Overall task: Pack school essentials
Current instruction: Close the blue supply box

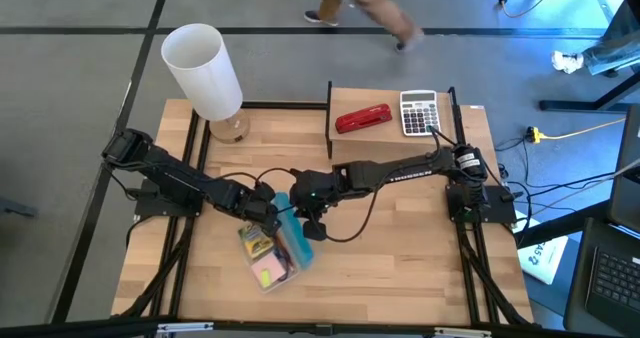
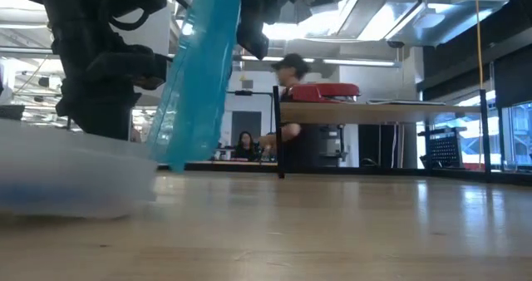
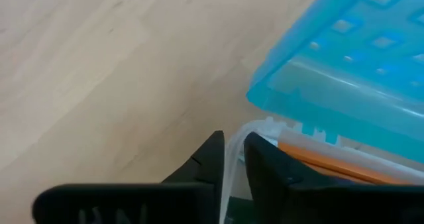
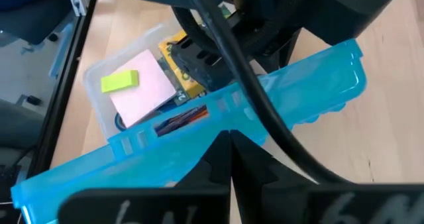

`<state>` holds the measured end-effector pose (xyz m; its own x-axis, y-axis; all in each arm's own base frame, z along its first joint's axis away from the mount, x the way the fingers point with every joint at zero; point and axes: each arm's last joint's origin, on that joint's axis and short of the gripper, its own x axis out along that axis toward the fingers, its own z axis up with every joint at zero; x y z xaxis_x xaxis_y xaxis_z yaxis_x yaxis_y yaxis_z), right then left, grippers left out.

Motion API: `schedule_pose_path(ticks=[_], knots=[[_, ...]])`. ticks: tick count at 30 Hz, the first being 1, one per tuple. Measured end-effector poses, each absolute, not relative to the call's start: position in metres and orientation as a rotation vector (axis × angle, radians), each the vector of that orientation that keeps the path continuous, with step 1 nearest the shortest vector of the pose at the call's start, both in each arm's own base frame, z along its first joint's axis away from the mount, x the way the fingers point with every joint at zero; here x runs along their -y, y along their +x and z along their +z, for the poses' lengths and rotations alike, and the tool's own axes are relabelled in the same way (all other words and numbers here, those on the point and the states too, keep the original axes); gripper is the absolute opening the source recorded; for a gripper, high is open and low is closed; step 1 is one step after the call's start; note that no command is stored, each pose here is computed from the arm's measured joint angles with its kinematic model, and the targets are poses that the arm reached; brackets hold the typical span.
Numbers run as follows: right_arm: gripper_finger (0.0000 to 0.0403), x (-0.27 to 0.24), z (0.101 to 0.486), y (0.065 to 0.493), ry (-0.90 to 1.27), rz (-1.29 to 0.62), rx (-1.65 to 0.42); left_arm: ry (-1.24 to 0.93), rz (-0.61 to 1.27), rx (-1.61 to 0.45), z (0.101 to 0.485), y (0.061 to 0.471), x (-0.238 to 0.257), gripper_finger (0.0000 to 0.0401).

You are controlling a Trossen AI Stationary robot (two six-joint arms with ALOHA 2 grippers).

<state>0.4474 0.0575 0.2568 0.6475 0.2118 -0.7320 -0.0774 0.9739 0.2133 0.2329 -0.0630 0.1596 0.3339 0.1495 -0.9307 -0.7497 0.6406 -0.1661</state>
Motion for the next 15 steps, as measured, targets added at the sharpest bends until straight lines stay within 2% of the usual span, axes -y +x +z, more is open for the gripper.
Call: schedule_pose_path(ticks=[10, 15], knots=[[0.0004, -0.0567, 0.2563, 0.4470, 0.147, 0.171, -0.857, -0.637, 0.610, -1.106, 0.1595, 0.2335, 0.0610, 0.0110], [0.0004, -0.0562, 0.2562, 0.4470, 0.145, 0.167, -0.857, -0.682, 0.592, -1.135, 0.1596, 0.2346, 0.0571, 0.0115]])
